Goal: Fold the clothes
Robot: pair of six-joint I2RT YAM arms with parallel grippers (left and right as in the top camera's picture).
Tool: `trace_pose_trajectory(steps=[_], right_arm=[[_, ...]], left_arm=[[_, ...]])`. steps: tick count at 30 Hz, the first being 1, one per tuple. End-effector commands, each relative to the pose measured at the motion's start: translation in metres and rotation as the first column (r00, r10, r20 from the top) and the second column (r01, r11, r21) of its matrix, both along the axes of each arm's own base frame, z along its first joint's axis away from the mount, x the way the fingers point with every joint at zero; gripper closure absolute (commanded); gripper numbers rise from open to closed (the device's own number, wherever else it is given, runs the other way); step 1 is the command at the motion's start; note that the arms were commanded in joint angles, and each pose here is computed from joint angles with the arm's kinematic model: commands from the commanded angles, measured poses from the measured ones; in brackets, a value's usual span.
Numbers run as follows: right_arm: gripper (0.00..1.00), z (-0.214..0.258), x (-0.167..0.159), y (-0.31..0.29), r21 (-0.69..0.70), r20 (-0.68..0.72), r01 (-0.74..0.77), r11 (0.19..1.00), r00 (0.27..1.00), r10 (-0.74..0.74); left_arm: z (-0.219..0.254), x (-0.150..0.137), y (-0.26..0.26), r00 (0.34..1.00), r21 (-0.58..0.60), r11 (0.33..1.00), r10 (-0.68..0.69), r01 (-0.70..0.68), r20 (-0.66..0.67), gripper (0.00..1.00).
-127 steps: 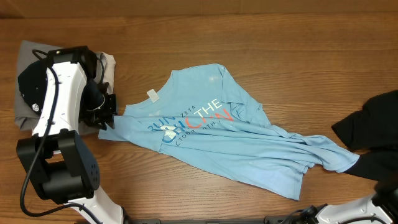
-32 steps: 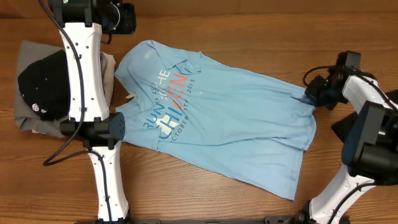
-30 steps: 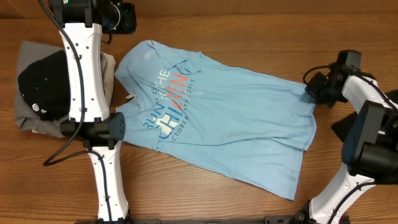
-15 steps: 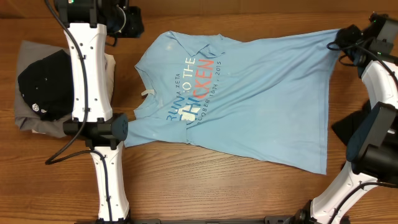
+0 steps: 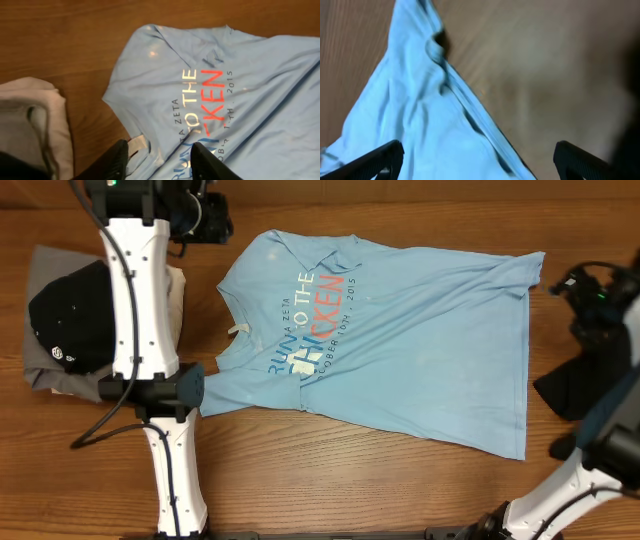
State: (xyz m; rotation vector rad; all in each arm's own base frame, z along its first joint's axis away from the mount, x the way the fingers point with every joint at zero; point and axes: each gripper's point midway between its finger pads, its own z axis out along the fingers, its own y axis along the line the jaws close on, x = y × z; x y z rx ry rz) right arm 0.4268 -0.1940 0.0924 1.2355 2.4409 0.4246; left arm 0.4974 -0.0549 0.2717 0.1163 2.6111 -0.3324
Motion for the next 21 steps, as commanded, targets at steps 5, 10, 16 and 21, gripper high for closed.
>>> trace_pose_trajectory(steps=[5,10,16,21], right_arm=[[0.0,0.118,-0.067,0.033,-0.003,0.071,-0.004,1.0,0.997,0.005],[0.0,0.109,-0.125,0.06,0.034,-0.157,0.012,0.999,0.988,-0.006],[0.07,0.036,-0.155,0.087,0.106,-0.329,-0.012,0.994,0.943,0.047],[0.23,-0.035,-0.198,0.114,0.189,-0.447,0.024,0.982,0.892,0.064]], left_arm=[[0.143,-0.072,0.017,0.947,0.017,0.998,0.047,-0.055,0.318,0.04],[0.146,-0.094,0.017,0.957,0.007,0.998,0.061,-0.066,0.283,0.03],[0.09,-0.113,0.017,0.997,0.027,0.998,0.058,-0.059,0.05,0.05],[0.032,-0.124,0.018,0.987,0.046,0.998,0.045,-0.038,-0.156,0.04]])
